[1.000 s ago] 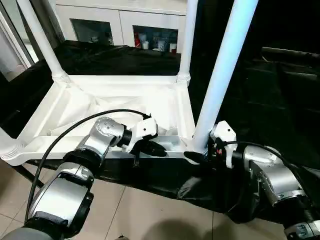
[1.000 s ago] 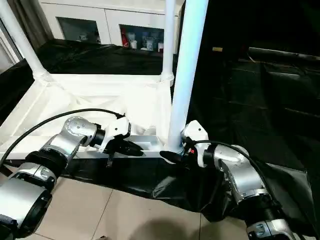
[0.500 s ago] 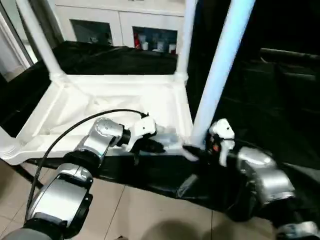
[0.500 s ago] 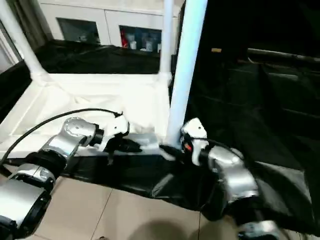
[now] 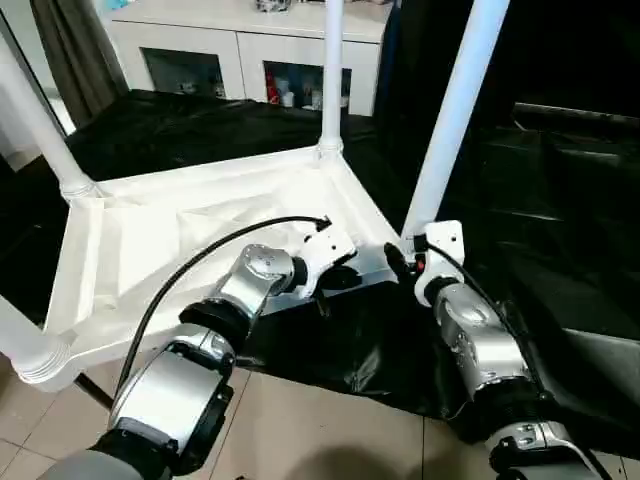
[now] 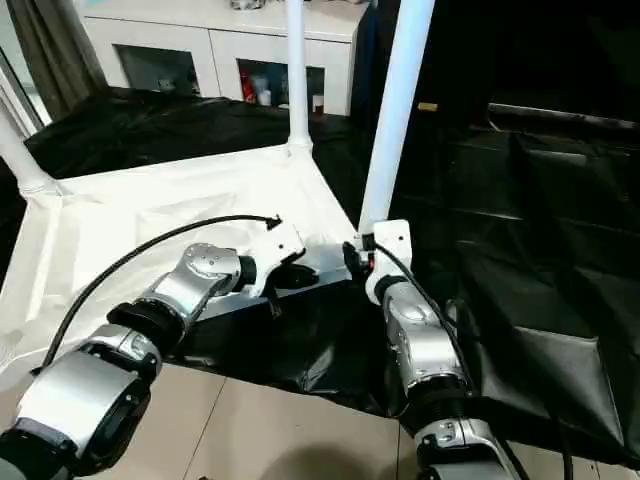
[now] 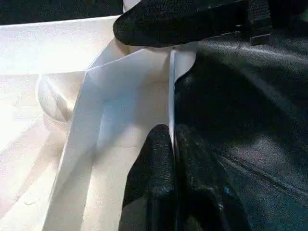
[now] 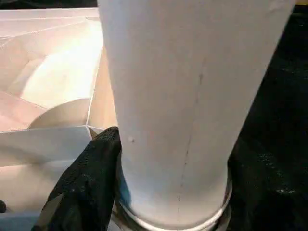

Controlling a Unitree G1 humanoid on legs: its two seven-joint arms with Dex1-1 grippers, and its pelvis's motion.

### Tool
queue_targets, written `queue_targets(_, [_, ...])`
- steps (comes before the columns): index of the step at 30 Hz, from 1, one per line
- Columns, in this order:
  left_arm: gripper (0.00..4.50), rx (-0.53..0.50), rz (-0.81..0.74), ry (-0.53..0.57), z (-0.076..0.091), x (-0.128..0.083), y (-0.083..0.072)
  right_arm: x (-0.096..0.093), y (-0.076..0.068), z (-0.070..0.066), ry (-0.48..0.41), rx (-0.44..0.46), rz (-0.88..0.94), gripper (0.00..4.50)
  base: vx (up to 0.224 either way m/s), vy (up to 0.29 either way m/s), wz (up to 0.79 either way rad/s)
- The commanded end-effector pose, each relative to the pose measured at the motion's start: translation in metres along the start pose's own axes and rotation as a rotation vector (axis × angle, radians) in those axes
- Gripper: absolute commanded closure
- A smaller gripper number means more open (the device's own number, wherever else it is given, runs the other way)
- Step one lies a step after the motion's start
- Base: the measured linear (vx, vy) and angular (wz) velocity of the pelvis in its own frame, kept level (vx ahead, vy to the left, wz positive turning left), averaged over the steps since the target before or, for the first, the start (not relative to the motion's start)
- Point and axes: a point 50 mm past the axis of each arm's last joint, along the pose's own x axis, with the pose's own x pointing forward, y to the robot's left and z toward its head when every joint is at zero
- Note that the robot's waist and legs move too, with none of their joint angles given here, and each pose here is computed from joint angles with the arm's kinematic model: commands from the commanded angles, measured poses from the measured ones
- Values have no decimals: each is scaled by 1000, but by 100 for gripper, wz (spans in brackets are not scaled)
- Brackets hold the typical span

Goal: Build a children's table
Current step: Rotate leg to tighten

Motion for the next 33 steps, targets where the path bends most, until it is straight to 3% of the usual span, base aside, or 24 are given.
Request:
queue_targets(1, [450, 32, 11, -15, 9, 8, -3, 2, 34, -1, -16, 16, 168, 147, 0, 0, 0])
queue_targets(3, [450, 35, 8, -14, 7, 3, 0, 1, 26, 4, -45, 29, 168, 110, 0, 0, 0])
queue_targets(4, [450, 49, 1, -22, 4, -6, 5, -2, 15, 11, -70, 11, 208, 107, 0, 0, 0])
queue_targets(7, [450, 64, -15, -22, 1, -14, 9, -5, 6, 15, -70, -14, 263, 88, 0, 0, 0])
queue_targets(8, [450, 88, -38, -28, -1, -19, 10, -9, 2, 17, -60, -38, 317, 67, 0, 0, 0])
queue_targets(12, [450, 108, -127, -22, -9, -34, 12, -26, -7, 18, -26, -155, 507, 67, 0, 0, 0])
queue_targets(15, [450, 123, -277, -15, -18, -55, 11, -45, -16, 15, 30, -259, 681, 67, 0, 0, 0])
queue_targets(19, [450, 96, -354, -15, -23, -68, 10, -49, -16, 16, 57, -288, 753, 67, 0, 0, 0])
queue_targets(27, [450, 87, -350, -13, -27, -73, 11, -47, -12, 19, 66, -299, 805, 67, 0, 0, 0])
queue_targets(28, [450, 86, -355, -15, -27, -73, 10, -48, -11, 19, 69, -296, 820, 93, 0, 0, 0])
queue_targets(33, [450, 83, -358, -20, -27, -73, 9, -49, -10, 16, 85, -298, 842, 138, 0, 0, 0])
